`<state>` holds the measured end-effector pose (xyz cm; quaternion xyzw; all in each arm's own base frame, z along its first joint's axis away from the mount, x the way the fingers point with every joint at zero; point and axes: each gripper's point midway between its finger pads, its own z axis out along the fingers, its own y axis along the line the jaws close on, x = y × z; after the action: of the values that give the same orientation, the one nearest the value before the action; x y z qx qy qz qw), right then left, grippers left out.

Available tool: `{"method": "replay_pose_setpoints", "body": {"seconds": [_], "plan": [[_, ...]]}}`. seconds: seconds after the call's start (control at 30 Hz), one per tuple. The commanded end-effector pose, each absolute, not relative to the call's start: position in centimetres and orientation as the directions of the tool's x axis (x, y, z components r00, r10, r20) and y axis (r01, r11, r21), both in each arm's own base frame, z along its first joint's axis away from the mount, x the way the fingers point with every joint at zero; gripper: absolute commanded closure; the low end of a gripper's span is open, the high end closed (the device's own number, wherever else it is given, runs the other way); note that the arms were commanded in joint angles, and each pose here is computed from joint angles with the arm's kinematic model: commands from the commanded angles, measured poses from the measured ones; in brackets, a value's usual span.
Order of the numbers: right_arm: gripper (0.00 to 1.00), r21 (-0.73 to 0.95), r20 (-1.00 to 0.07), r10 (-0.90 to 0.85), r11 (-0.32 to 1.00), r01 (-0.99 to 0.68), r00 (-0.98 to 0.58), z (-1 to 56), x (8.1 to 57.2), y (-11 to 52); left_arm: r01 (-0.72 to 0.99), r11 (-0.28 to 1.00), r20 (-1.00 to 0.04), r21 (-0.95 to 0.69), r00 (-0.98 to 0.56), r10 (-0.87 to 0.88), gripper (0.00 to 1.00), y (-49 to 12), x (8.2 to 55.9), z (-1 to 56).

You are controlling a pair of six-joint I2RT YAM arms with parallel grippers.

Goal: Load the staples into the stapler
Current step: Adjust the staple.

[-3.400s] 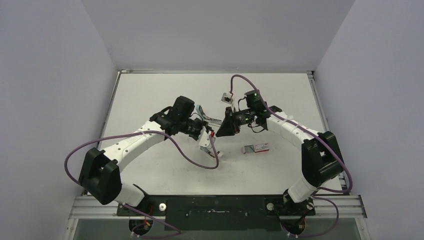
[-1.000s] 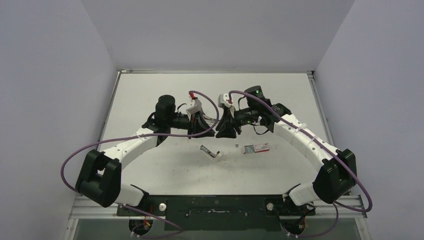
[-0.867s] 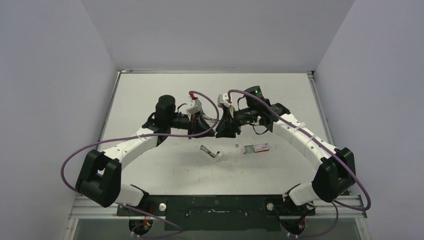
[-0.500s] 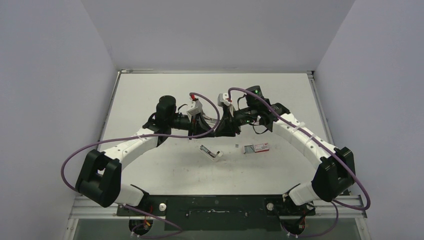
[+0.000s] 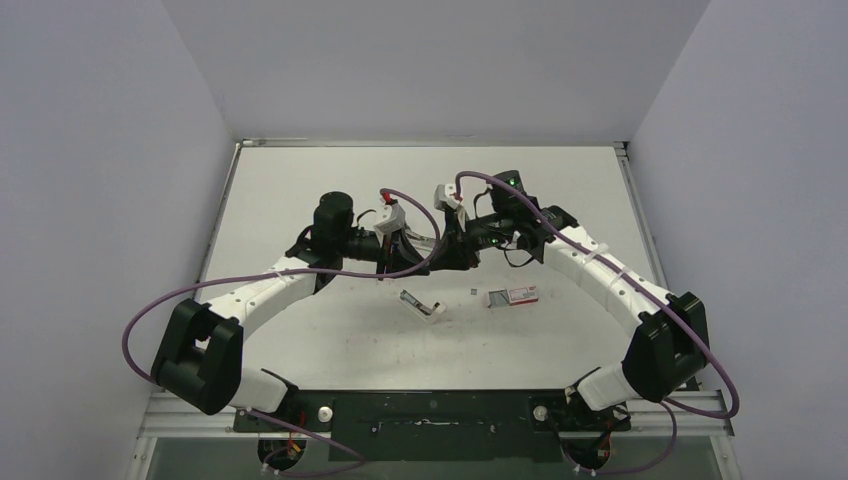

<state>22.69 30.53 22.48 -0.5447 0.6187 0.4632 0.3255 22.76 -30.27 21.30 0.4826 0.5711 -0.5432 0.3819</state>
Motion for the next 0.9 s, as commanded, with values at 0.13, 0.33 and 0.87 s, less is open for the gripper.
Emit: {"method": "replay_pose_setpoints", "body": {"seconds": [0.13, 0.33, 0.87], "plan": [[0.93, 0.186, -0.928, -0.333, -0.03, -0.982, -0.166, 23.4, 23.5, 31.7, 0.977, -0.062, -0.972, -0.206, -0.197, 0.127, 0.99, -30.4, 22.8, 22.0], [0.95, 0.199, -0.927, -0.328, -0.024, -0.98, -0.18, 23.0, 23.5, 31.7, 0.979, -0.05, -0.973, -0.2, -0.192, 0.13, 0.99, -30.4, 23.1, 22.0], [0.84, 0.209, -0.923, -0.334, -0.023, -0.978, -0.19, 22.5, 23.3, 31.6, 0.98, -0.047, -0.973, -0.195, -0.187, 0.134, 0.99, -30.4, 23.1, 22.0]]}}
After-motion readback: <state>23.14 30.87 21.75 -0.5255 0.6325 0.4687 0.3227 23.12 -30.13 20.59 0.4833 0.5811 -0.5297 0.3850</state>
